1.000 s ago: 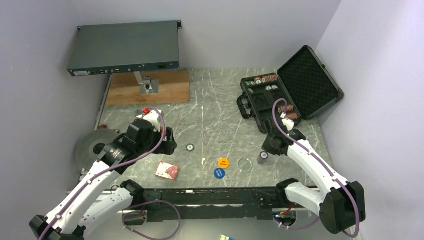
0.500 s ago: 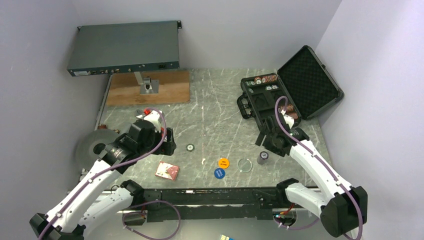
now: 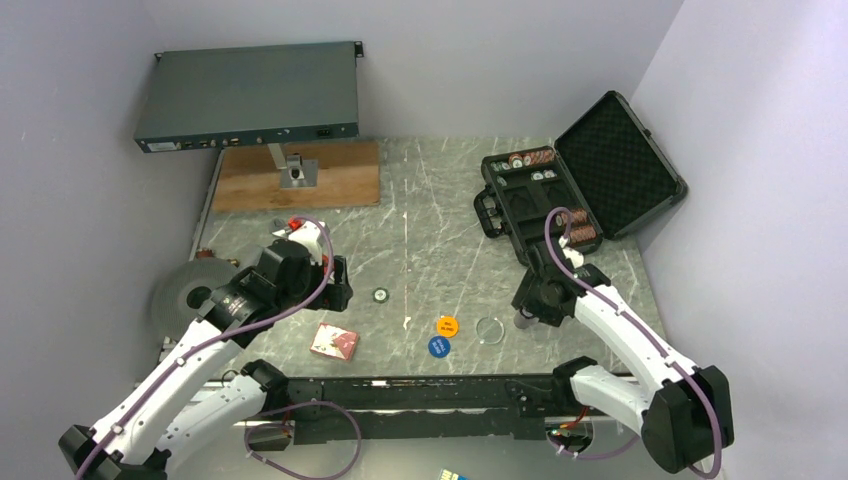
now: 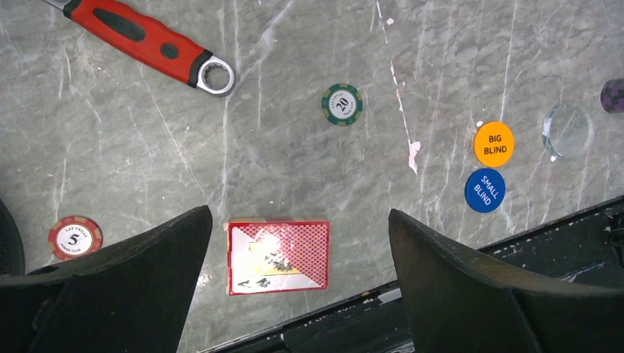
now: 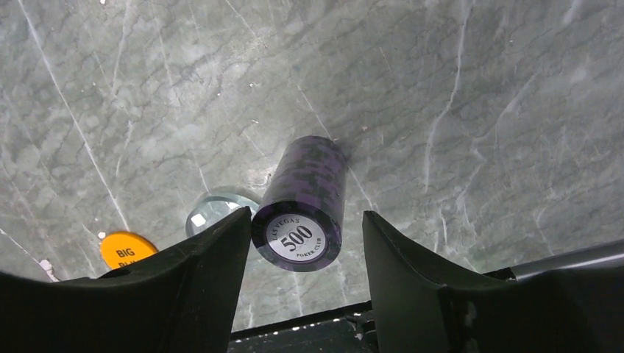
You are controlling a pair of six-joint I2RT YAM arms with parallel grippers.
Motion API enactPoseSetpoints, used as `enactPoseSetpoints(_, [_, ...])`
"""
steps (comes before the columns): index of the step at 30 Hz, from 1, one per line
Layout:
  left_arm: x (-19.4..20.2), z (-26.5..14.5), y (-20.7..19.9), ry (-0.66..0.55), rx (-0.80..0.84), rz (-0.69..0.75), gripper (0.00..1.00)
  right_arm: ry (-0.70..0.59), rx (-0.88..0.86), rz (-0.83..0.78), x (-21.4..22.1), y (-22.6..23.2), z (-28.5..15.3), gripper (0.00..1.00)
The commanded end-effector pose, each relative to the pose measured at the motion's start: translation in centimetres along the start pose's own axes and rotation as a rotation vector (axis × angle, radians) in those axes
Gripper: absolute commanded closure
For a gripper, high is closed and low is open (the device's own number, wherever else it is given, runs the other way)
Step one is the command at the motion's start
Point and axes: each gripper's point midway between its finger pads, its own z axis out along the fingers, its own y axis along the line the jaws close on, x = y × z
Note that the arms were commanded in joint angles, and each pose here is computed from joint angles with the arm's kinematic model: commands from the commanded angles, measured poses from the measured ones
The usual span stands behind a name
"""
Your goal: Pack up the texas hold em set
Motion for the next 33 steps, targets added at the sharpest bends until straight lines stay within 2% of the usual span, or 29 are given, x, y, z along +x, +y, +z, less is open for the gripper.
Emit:
enactPoseSetpoints(1, [-0.7, -0.2, -0.2, -0.019, -0.004, -0.014, 0.03, -0.018, -0.024, 0.012, -0.6, 0.9, 0.1, 0.41])
enactPoseSetpoints(4, [-0.7, -0.2, -0.1, -0.019, -0.008, -0.016, 0.03, -0.024, -0.019, 0.004, -0.8, 0.9, 0.1, 0.46])
enactPoseSetpoints(7, [-0.7, -0.2, -0.1, -0.02, -0.01, -0.016, 0.03, -0.025, -0.019, -0.002, -0.8, 0.9, 0.1, 0.75])
enactPoseSetpoints(9, [-0.6, -0.2, -0.1, -0.018, -0.01, -0.014, 0.03, -0.024, -0.018, -0.008, -0.9, 0.9, 0.0, 0.88])
enactPoseSetpoints(12, [-0.6, -0.1, -0.1, -0.017, -0.016, -0.013, 0.02, -0.03, -0.061, -0.011, -1.6, 1.9, -1.3, 0.99])
enactPoseSetpoints(15, [-0.7, -0.1, -0.1, -0.031, -0.014, -0.009, 0.0, -0.069, -0.129, -0.041, -3.4, 3.7, -3.4, 1.0])
enactPoseSetpoints(18, [-1.2, -0.1, -1.1, -0.084, 0.066, 0.024, 0.0, -0.095, -0.221, -0.134, -5.2, 6.1, -5.6, 1.0])
enactPoseSetpoints(23, [-2.4, -1.0, -2.2, -0.17, 0.148, 0.114, 0.0, -0.03, -0.444, -0.272, -5.6, 11.3, -7.9, 1.0])
enactPoseSetpoints(25, [-2.7, -1.5, -3.5, -0.179, 0.223, 0.16, 0.0, 0.017, -0.579, -0.319, -4.9, 13.8, -8.9, 1.0])
enactPoseSetpoints(30, [-3.3, -3.4, -9.0, -0.195, 0.547, 0.3, 0.03, 0.101, -0.954, -0.419, -3.3, 19.2, -13.5, 1.0])
enactPoseSetpoints(33, [-4.0, -4.8, -12.0, -0.211, 0.72, 0.359, 0.04, 0.149, -1.087, -0.488, -2.5, 20.6, -16.0, 1.0])
